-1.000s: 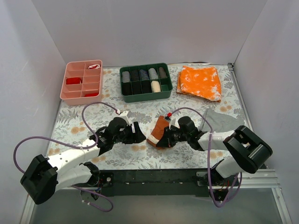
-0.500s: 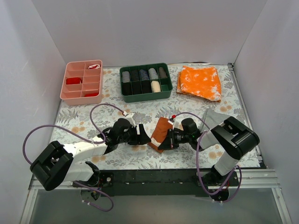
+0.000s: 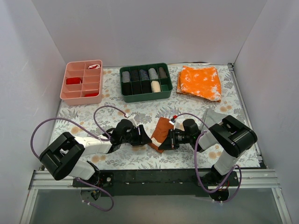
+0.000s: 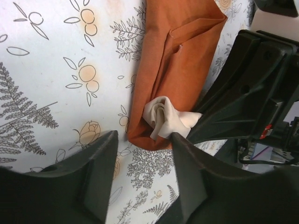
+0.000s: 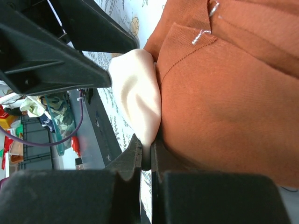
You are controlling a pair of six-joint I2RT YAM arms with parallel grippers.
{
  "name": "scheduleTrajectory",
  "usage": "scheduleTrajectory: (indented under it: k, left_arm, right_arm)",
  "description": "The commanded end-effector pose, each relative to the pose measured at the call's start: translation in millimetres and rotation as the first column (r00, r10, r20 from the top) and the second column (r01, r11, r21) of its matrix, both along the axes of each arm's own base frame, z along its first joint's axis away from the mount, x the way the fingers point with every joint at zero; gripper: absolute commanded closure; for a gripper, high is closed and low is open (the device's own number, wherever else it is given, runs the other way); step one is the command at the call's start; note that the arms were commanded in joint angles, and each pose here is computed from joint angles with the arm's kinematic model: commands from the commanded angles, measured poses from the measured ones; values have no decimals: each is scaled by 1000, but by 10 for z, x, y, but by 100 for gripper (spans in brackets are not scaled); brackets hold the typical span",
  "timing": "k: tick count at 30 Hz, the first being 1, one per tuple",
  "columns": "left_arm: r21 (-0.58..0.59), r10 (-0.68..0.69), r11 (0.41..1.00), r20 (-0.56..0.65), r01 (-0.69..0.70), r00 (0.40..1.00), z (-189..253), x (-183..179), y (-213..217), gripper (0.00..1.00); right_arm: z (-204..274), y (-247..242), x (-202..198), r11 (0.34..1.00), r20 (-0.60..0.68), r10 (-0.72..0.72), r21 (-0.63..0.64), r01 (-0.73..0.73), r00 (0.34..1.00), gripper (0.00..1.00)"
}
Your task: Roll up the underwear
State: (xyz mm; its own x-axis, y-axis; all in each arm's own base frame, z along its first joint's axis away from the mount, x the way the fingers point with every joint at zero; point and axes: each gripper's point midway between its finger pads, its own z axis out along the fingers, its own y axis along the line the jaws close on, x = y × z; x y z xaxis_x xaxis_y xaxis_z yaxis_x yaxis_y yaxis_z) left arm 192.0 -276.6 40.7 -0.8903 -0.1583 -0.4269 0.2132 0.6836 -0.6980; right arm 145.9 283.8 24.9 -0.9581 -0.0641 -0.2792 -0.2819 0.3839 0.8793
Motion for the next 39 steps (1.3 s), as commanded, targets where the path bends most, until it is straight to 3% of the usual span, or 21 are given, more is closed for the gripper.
scheduleTrajectory:
  k: [1,8,13,22,24,25,27,28,33,39]
  left_arm:
    - [-8,20,1000,0,-20,1000,-28,37,-49,58]
    - [-14,29,999,-1,-29,1000,-31,41,-73,85]
    - [-16,28,999,4,-28,1000,11,44,-87,99]
    - [44,26,999,-34,-25,999,-111,-1,-29,100]
    - [52,22,998,-40,-20,999,-132,-10,-30,100]
    - [55,18,998,-40,-16,999,-122,0,-41,100]
    - [60,11,998,-39,-9,999,-111,3,-48,100]
    - [68,10,998,-40,-8,999,-103,12,-44,100]
    - [91,6,996,-36,-3,999,-53,39,-42,100]
    - [102,-1,995,-45,5,999,-32,32,-44,100]
  right_arm:
    - [-9,-23,14,1000,11,-8,-3,8,1000,99]
    - [41,10,39,1000,33,11,7,-11,999,99]
    - [47,-29,65,999,76,28,-44,-25,997,89]
    - [309,-185,312,980,354,32,-194,40,935,58]
    - [274,-269,295,962,367,48,-268,57,929,50]
    - [336,-317,423,947,440,36,-302,110,897,50]
    - [283,-429,398,909,460,60,-392,142,886,46]
    - [342,-500,506,883,529,56,-421,205,847,39]
    - [577,-453,483,836,677,167,-482,260,717,38]
    - [724,-182,294,825,760,328,-520,221,561,39]
